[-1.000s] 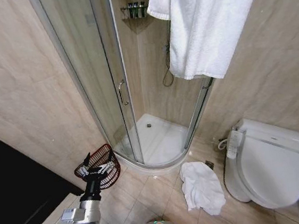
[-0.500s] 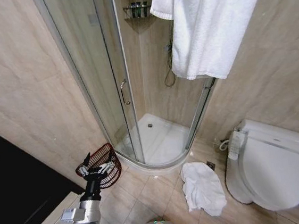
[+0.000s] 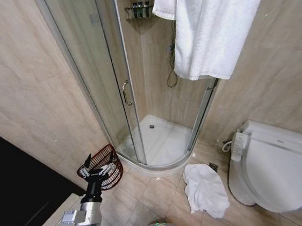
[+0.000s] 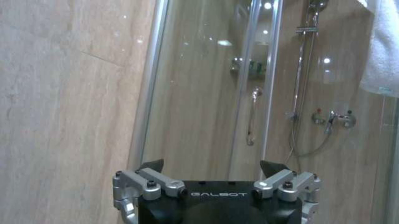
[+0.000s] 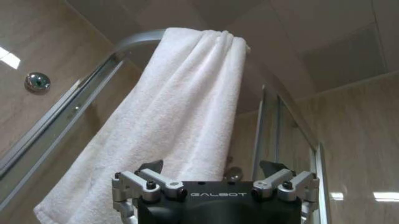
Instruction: Discard the used towel into the hamper.
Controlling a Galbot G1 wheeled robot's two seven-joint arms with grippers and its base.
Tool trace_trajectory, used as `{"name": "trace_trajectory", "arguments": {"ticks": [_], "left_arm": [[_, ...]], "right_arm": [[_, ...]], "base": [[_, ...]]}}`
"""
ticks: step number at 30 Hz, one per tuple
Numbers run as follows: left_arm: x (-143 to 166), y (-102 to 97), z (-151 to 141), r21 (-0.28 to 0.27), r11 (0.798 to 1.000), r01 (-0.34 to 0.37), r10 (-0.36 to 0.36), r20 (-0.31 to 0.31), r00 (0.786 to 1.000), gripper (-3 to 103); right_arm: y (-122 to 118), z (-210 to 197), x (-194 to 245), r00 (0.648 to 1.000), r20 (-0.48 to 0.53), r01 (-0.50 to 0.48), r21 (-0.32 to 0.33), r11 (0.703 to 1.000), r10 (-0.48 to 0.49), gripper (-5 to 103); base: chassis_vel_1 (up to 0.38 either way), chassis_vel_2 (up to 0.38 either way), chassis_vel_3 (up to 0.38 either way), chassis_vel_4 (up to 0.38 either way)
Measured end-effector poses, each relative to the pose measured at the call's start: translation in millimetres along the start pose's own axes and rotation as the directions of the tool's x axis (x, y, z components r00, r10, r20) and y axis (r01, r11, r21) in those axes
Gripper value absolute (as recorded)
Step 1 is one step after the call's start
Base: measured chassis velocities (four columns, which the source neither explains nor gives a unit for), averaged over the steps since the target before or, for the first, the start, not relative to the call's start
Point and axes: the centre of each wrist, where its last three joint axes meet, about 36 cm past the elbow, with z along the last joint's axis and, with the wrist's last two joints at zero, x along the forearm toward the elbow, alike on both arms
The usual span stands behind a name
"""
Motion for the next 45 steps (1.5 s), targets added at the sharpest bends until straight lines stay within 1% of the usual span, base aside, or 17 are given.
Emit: {"name": "trace_trajectory", "arguments": {"ticks": [7,20,29,32,33,36,37,41,42,45], "left_arm": [[0.0,0.1,0.0,0.000,1.000,0.000,0.000,0.000,1.000,100],[0.0,0.0,0.0,0.000,1.000,0.000,0.000,0.000,1.000,100],[0.0,0.1,-0.1,-0.001,1.000,0.000,0.000,0.000,1.000,100],[0.0,0.2,-0.1,-0.001,1.000,0.000,0.000,0.000,1.000,100],[0.0,0.2,-0.1,-0.001,1.000,0.000,0.000,0.000,1.000,100],[0.0,0.1,0.0,0.000,1.000,0.000,0.000,0.000,1.000,100],[0.0,0.1,0.0,0.000,1.000,0.000,0.000,0.000,1.000,100],[0.0,0.0,0.0,0.000,1.000,0.000,0.000,0.000,1.000,100],[0.0,0.0,0.0,0.000,1.000,0.000,0.000,0.000,1.000,100],[0.0,0.0,0.0,0.000,1.000,0.000,0.000,0.000,1.000,100]], "right_arm": [[-1.9,-0.6,-0.3,1.000,0.002,-0.010,0.001,1.000,0.010,100],[-3.4,2.0,2.1,1.000,-0.015,-0.007,-0.003,1.000,0.007,100],[-7.6,6.1,1.6,1.000,-0.010,-0.012,-0.003,1.000,0.011,100],[-18.2,3.9,-5.0,1.000,-0.015,0.003,-0.010,1.000,-0.004,100],[-18.2,3.9,-5.0,1.000,-0.015,0.003,-0.010,1.000,-0.004,100],[-33.7,-2.0,-17.5,0.999,-0.017,0.028,-0.034,0.999,-0.028,100],[-33.7,-2.0,-17.5,0.999,-0.017,0.028,-0.034,0.999,-0.028,100],[-53.5,-17.9,-34.1,0.999,-0.011,0.038,-0.038,0.999,-0.038,100],[-53.5,-17.9,-34.1,0.999,-0.011,0.038,-0.038,0.999,-0.038,100],[-63.1,-32.6,-43.7,0.999,-0.001,0.039,-0.041,0.998,-0.039,100]], "base": [[0.076,0.096,-0.086,-0.077],[0.007,0.004,-0.006,-0.011],[0.135,0.162,-0.156,-0.132],[0.113,0.115,-0.111,-0.094],[0.071,0.080,-0.088,-0.024],[0.024,0.004,-0.012,-0.008],[0.000,0.000,0.000,0.000],[-0.059,-0.057,0.044,0.040],[-0.068,-0.059,0.043,0.033],[-0.034,-0.014,0.019,0.005]]}}
